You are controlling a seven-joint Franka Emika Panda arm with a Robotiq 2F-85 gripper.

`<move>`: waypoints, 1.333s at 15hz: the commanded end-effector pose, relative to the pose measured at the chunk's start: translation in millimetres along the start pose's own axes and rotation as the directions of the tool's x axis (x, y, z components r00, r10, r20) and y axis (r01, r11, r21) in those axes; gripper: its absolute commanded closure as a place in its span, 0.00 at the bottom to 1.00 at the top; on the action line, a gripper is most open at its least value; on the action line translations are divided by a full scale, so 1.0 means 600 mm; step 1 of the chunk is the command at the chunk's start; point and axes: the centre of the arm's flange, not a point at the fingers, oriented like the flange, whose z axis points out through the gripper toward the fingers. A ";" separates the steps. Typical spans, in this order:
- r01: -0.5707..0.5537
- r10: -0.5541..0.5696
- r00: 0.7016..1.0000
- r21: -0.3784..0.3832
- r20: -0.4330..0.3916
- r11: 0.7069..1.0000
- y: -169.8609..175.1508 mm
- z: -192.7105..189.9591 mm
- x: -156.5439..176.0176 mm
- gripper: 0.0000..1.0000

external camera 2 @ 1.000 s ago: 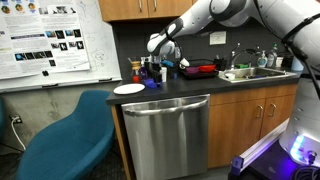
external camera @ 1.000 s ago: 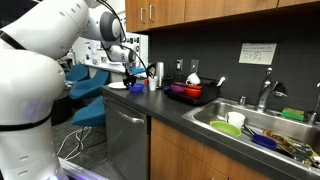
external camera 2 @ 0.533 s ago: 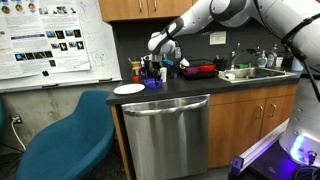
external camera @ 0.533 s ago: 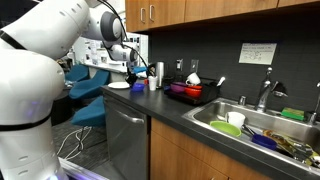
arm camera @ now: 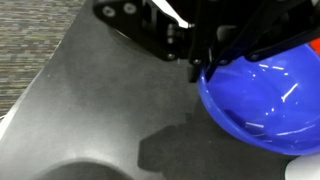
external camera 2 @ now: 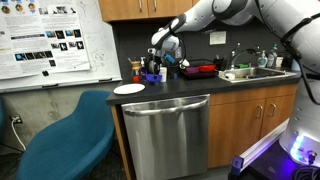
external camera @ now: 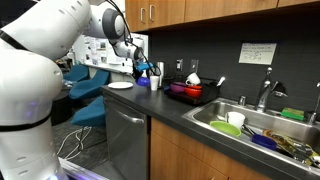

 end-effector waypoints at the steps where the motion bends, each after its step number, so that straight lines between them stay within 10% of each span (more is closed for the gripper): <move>1: -0.091 0.087 0.995 -0.094 -0.045 0.991 -0.002 -0.062 -0.040 0.99; 8: -0.351 0.309 0.931 -0.247 -0.193 0.903 0.007 -0.154 -0.123 0.99; 20: -0.487 0.368 0.868 -0.424 -0.335 0.764 -0.049 -0.250 -0.184 0.99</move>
